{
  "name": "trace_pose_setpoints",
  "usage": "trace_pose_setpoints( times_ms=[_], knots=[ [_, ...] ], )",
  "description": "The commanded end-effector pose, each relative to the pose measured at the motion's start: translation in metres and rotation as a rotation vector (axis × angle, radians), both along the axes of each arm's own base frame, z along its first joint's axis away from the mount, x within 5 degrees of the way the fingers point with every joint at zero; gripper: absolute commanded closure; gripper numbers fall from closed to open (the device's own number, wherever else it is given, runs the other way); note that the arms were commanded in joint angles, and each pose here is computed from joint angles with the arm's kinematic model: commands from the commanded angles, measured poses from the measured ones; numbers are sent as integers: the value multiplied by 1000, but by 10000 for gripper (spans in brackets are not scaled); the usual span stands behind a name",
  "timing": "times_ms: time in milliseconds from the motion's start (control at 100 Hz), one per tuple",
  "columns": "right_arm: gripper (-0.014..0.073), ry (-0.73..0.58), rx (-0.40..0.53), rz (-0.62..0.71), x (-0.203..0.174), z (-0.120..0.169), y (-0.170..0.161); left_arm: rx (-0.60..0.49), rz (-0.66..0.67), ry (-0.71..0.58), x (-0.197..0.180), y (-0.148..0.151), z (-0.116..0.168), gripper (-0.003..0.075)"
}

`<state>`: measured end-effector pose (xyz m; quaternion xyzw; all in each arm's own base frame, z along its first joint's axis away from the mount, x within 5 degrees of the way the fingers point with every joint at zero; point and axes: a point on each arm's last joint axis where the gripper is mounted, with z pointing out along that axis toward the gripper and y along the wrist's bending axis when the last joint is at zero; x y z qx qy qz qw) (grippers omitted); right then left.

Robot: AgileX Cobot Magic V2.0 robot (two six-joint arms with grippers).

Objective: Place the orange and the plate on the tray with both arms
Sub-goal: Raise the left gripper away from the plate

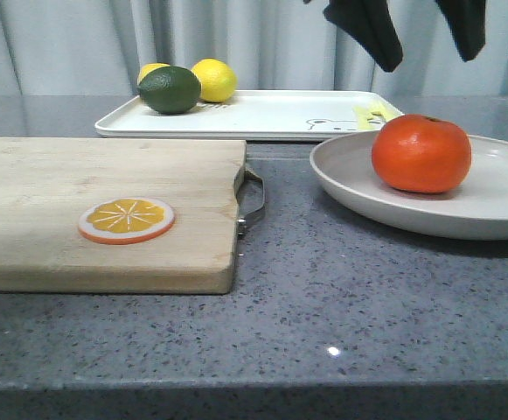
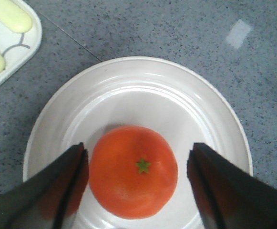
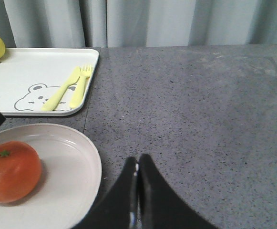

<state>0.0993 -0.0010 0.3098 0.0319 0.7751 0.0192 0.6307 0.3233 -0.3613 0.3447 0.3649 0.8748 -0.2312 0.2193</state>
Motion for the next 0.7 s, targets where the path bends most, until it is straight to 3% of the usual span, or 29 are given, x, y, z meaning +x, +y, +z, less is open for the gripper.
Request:
trace_pose_setpoints(
  times_ms=[0,360,690],
  knots=[
    [652,-90,-16,-3,2,16,-1,-120,4,-98,-17,17,57,389],
    [652,-90,-16,-2,2,16,0,-154,29,-226,-30,39,97,391],
    [652,-92,-16,-2,2,17,0,-151,24,-226,-36,45,105,396]
  ],
)
